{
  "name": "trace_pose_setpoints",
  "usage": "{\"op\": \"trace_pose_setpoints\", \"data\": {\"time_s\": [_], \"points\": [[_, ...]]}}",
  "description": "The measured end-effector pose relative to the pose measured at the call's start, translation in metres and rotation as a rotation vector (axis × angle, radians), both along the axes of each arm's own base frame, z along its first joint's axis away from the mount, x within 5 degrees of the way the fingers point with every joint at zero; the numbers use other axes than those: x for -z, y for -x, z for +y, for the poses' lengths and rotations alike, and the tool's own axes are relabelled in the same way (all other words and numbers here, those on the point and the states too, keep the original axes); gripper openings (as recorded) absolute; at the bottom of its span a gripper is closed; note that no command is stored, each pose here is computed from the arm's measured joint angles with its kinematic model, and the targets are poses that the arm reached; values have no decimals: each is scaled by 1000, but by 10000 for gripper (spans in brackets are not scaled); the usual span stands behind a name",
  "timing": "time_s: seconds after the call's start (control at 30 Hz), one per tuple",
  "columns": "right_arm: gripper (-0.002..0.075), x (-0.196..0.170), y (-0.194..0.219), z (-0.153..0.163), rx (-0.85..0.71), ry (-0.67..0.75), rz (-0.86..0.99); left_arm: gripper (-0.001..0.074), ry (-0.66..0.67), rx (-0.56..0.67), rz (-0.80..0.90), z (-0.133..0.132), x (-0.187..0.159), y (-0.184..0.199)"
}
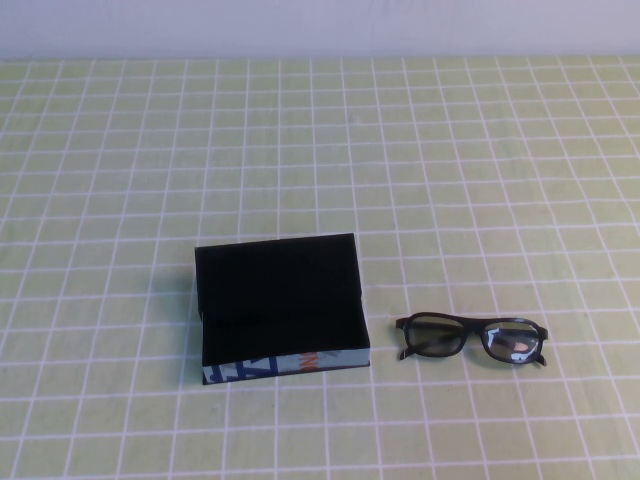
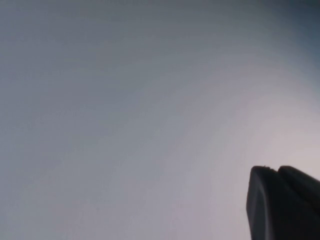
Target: Return glasses to glasses case
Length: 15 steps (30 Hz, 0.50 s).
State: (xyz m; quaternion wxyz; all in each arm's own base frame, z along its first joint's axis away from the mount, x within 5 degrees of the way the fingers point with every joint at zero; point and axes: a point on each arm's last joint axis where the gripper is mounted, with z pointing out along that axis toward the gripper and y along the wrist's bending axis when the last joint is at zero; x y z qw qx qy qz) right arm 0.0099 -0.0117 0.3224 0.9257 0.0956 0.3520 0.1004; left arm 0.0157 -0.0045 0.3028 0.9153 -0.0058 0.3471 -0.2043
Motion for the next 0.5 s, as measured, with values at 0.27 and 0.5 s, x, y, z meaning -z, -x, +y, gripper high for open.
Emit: {"op": "trace_pose_setpoints", "data": {"time_s": [0.27,0.5], "points": [[-18,-76,28,7,-214,-81,5,-3,-100,-51,109,1,-67,17],[-18,-107,-22,18,-280,-70,548,-3,-143,-89,657,1,-79,-29]]}}
